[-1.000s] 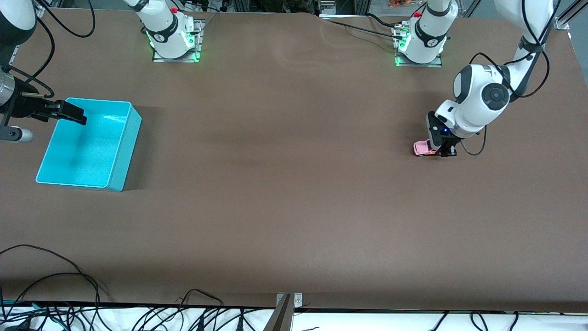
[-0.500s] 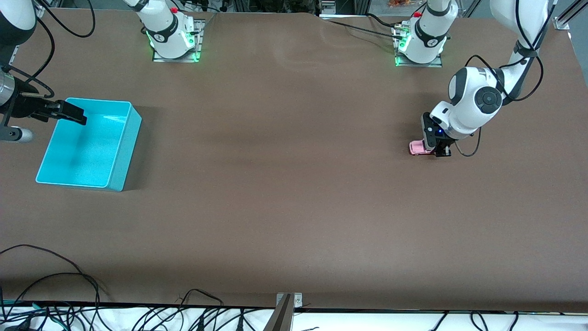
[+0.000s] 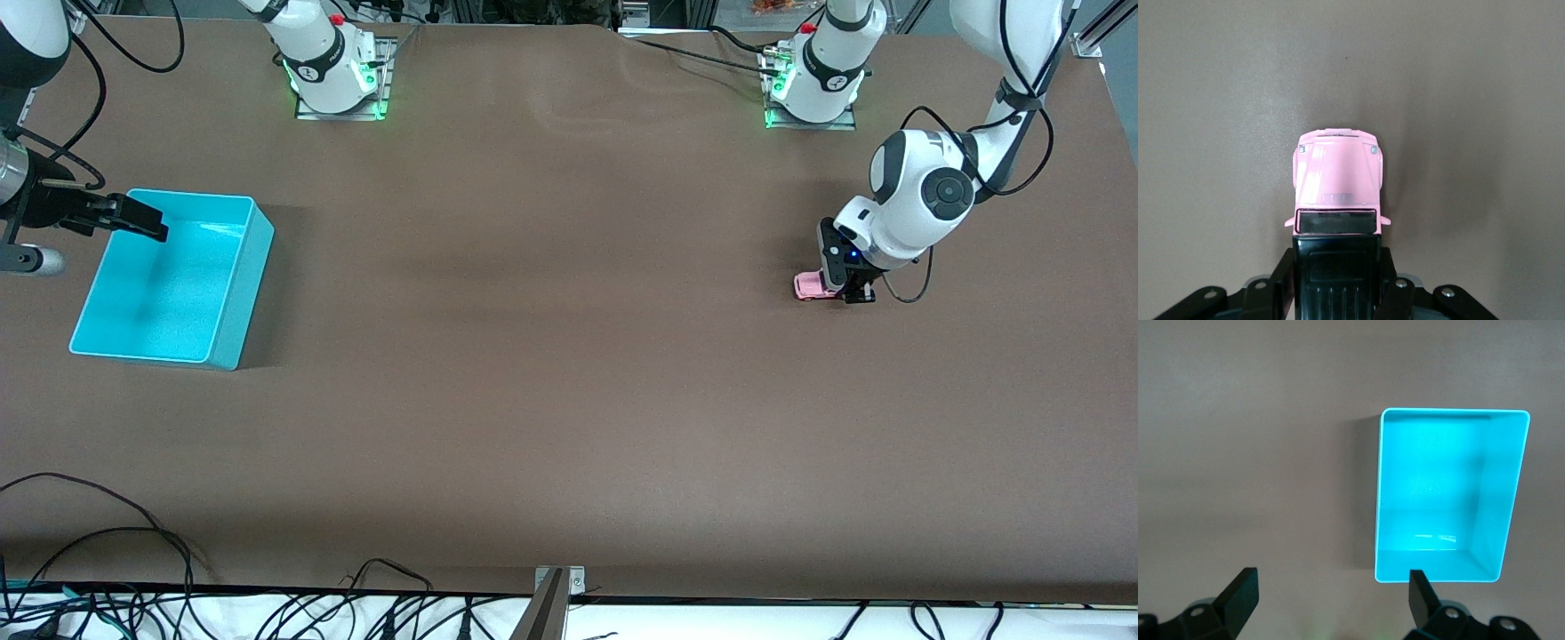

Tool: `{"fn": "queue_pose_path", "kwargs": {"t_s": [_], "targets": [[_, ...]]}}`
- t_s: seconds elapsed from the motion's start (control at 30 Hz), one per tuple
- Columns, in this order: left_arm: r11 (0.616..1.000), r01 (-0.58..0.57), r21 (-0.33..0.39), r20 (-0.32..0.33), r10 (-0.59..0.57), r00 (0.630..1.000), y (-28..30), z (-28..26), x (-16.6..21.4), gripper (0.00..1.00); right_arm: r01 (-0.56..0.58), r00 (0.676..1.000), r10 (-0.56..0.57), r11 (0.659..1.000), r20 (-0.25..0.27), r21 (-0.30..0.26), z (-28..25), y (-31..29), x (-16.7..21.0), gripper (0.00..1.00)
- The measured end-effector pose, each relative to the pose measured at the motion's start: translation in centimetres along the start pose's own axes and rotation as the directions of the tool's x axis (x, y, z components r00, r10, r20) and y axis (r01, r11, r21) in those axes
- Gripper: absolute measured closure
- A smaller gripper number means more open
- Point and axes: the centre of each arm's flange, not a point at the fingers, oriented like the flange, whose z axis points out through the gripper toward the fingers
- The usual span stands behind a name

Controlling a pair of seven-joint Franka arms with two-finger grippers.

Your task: Wind and store pink jeep toy

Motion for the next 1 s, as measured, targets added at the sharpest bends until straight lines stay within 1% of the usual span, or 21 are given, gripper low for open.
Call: {"fn": "queue_pose_path", "kwargs": {"t_s": [0.37,0.63,1.0], "targets": [[0.998,0.059,0.0,0.011,-0.059,0.998,-0.2,0.1,-3.2,0.49,0.0,1.0,0.0,1.0,0.0,0.0,0.0,0.0,0.0,0.0],[0.998,0.059,0.0,0.014,-0.059,0.998,-0.3,0.1,-4.4,0.49,0.0,1.0,0.0,1.0,0.0,0.0,0.0,0.0,0.0,0.0],[1.0,0.024,0.004,0.022,-0.024,0.999,-0.3,0.1,-7.1,0.49,0.0,1.0,0.0,1.0,0.0,0.0,0.0,0.0,0.0,0.0]]}}
